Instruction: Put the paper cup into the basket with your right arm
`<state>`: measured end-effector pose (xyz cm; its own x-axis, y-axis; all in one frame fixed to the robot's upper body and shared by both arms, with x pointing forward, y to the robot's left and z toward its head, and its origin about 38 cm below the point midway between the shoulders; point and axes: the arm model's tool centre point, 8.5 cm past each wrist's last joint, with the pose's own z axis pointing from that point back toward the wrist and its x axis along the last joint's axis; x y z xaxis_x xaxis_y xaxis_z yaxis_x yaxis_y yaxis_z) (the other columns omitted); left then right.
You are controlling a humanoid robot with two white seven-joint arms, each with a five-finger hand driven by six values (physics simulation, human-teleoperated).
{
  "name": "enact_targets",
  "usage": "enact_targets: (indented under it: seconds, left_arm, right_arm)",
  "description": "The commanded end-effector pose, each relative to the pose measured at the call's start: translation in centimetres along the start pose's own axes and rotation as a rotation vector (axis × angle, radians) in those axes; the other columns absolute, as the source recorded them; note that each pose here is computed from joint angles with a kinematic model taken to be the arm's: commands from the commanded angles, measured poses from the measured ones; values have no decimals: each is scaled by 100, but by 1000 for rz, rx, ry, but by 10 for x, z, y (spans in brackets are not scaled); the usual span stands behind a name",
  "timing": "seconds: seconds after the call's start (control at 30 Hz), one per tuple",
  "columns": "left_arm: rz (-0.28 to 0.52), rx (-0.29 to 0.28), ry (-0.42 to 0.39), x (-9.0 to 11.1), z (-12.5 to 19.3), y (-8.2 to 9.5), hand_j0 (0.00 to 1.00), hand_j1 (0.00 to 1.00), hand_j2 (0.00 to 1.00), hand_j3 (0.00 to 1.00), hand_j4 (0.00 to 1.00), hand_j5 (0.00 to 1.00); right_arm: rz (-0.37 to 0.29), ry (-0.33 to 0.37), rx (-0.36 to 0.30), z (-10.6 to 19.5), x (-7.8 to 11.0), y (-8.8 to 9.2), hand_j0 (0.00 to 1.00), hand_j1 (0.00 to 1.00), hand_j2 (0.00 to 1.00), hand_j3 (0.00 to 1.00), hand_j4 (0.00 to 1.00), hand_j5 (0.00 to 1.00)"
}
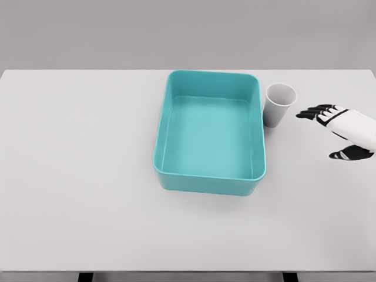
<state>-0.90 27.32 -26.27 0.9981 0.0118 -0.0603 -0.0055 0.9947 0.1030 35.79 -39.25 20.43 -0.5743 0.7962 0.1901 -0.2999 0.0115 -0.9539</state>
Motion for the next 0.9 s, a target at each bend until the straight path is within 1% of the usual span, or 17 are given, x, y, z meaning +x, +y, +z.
enact_targets:
  seconds: [0.0,0.07,0.1,0.13,0.17,0.2,0.33,0.4,0.43,0.47,0.5,0.53,0.57,0.6,0.67,0.73,0.87]
  left_arm:
    - [0,0,0,0,0,0,100,100,100,100,100,100]
    - [0,0,0,0,0,0,100,100,100,100,100,100]
    - [0,0,-1,0,0,0,100,100,100,100,100,100]
    - [0,0,0,0,0,0,100,100,100,100,100,100]
    - [0,0,0,0,0,0,100,100,100,100,100,100]
    - [0,0,-1,0,0,0,100,100,100,100,100,100]
    - [0,0,0,0,0,0,100,100,100,100,100,100]
    - [0,0,0,0,0,0,100,100,100,100,100,100]
    - [0,0,-1,0,0,0,100,100,100,100,100,100]
    - [0,0,0,0,0,0,100,100,100,100,100,100]
    - [0,0,-1,0,0,0,100,100,100,100,100,100]
    - [0,0,-1,0,0,0,100,100,100,100,100,100]
    - [0,0,0,0,0,0,100,100,100,100,100,100]
    - [0,0,-1,0,0,0,100,100,100,100,100,100]
    - [0,0,0,0,0,0,100,100,100,100,100,100]
    - [0,0,0,0,0,0,100,100,100,100,100,100]
    - [0,0,0,0,0,0,100,100,100,100,100,100]
  right_arm:
    - [-3,0,-1,1,-1,-2,100,100,100,100,100,100]
    - [-9,5,-7,1,-3,-3,100,100,100,100,100,100]
    - [-35,-10,-38,0,-5,-11,100,100,100,100,100,100]
    - [-41,-3,-42,4,-12,-18,100,100,100,100,100,100]
    - [-54,21,-22,7,-23,-16,100,100,100,100,100,100]
    - [-74,2,-30,-1,-23,-19,100,100,100,100,100,100]
    - [-391,-76,-151,-7,-31,-14,100,100,100,100,100,100]
    - [-552,-87,-302,-15,-35,-3,100,100,100,100,100,100]
    - [-636,-74,-419,-21,-36,2,100,100,100,100,100,100]
    - [-684,-67,-476,-21,-38,3,100,100,100,100,100,100]
    - [-776,-75,-527,-20,-42,7,100,100,100,100,100,100]
    - [-807,-80,-532,-22,-42,10,100,100,100,100,100,100]
    - [-876,-98,-561,-26,-40,14,100,100,100,100,100,100]
    - [-914,-103,-570,-29,-39,19,100,100,100,100,100,100]
    - [-938,-93,-575,-29,-42,25,100,100,100,100,100,100]
    - [-980,-86,-556,-40,-37,43,100,100,100,100,100,100]
    - [-991,-75,-537,-47,-35,55,100,100,100,100,100,100]
